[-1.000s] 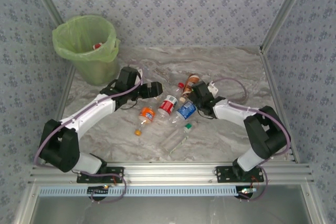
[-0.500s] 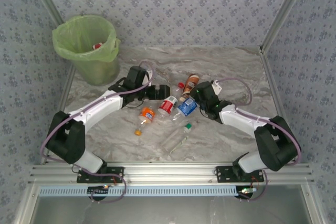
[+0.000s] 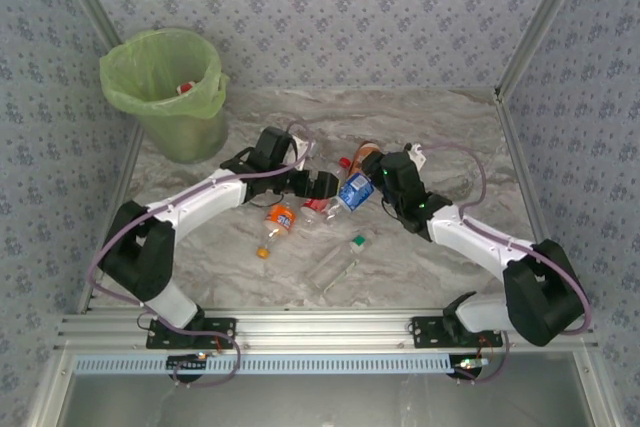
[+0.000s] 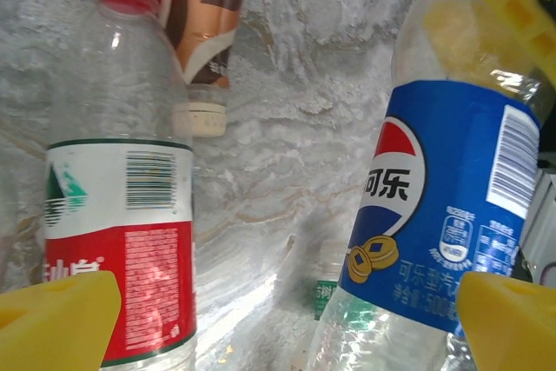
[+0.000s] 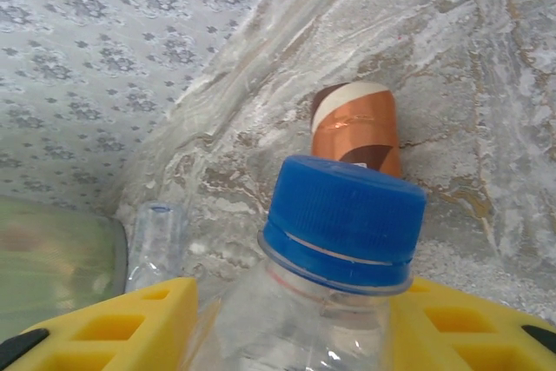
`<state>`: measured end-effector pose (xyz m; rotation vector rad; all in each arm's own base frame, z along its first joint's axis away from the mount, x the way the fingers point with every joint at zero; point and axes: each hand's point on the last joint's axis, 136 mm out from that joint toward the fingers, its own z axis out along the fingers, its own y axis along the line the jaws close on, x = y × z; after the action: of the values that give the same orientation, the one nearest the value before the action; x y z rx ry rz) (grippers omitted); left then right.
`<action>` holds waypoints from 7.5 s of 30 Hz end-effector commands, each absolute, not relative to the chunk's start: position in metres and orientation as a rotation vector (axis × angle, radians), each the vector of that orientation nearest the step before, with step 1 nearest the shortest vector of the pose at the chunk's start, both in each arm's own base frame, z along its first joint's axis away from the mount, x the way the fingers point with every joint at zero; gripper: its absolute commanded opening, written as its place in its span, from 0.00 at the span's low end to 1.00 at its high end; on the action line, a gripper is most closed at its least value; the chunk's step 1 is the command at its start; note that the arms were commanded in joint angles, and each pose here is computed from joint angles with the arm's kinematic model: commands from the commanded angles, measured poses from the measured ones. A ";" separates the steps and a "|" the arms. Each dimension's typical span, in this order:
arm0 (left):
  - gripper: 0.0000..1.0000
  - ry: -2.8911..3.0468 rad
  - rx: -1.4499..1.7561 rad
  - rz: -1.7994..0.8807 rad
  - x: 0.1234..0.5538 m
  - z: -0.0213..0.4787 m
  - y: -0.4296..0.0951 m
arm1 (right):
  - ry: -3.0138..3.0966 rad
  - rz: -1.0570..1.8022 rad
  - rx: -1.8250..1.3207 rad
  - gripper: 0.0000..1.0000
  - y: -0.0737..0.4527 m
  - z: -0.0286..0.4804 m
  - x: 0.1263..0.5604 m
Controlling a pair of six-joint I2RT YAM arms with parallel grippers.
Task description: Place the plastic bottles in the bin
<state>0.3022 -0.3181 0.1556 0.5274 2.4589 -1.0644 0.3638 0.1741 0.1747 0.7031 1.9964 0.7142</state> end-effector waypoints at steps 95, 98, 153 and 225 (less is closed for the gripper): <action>0.42 2.179 0.337 -0.396 0.400 0.246 -0.229 | 2.037 0.682 0.047 0.99 0.200 0.260 0.348; 0.42 2.137 0.328 -0.349 0.407 0.263 -0.220 | 2.035 0.679 0.029 0.99 0.201 0.262 0.347; 0.48 1.810 0.048 0.184 0.561 0.387 0.096 | 2.013 0.640 0.089 0.97 0.189 0.266 0.330; 0.99 1.941 -0.444 -0.486 0.406 0.338 -0.044 | 2.016 0.564 0.080 0.99 0.192 0.237 0.351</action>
<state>0.4116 -0.0331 0.3599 -0.4157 1.8762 -0.4100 0.3459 0.1878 0.2312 0.1011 2.0480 0.5529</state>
